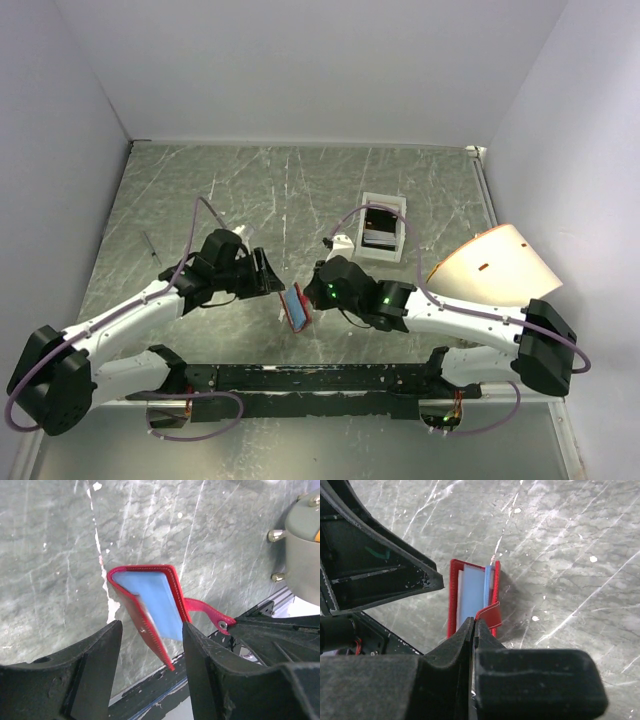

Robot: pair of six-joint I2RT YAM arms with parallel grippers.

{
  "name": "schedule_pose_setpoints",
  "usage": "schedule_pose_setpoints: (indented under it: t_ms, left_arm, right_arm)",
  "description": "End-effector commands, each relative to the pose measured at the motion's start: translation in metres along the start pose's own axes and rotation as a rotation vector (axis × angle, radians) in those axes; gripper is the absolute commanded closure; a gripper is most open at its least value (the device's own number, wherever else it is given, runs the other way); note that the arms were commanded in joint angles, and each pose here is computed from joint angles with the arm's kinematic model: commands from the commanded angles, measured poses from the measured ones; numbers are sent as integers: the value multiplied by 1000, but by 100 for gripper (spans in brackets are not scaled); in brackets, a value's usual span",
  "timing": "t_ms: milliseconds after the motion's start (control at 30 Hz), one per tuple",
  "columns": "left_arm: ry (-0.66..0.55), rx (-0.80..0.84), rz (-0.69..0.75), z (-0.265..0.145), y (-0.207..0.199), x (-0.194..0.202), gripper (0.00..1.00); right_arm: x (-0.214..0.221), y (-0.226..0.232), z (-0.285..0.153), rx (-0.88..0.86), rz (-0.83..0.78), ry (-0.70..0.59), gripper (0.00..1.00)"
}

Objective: Put the credit cards into the card holder
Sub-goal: Open the card holder at the center of the board.

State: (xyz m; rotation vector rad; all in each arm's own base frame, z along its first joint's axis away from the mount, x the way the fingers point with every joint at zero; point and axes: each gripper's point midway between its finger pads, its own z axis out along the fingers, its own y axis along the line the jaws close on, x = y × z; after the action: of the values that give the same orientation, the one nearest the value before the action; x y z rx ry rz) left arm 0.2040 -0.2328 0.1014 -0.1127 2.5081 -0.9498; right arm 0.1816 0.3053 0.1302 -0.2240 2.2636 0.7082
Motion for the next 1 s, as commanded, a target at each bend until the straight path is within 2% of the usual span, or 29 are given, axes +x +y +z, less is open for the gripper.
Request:
schedule_pose_setpoints:
  t_ms: [0, 233, 400, 600, 833, 967]
  left_arm:
    - [15, -54, 8, -8, 12, 5, 37]
    - [83, -57, -12, -3, 23, 25, 37]
    - [101, -31, -8, -2, 23, 32, 35]
    - [48, -69, -5, -12, 21, 19, 35]
    - [79, -42, -3, -6, 20, 24, 35]
    - [111, -43, -10, 1, 27, 34, 38]
  right_arm:
    - [-2, 1, 4, -11, 49, -22, 100]
    - [2, -19, 1, 49, 59, -23, 100]
    - [-9, -6, -9, -28, 87, -57, 100]
    - [-21, 13, -13, -108, 131, -86, 100]
    - [-6, -9, 1, 5, 120, -38, 100]
    - [-2, -43, 1, 154, 97, -49, 100]
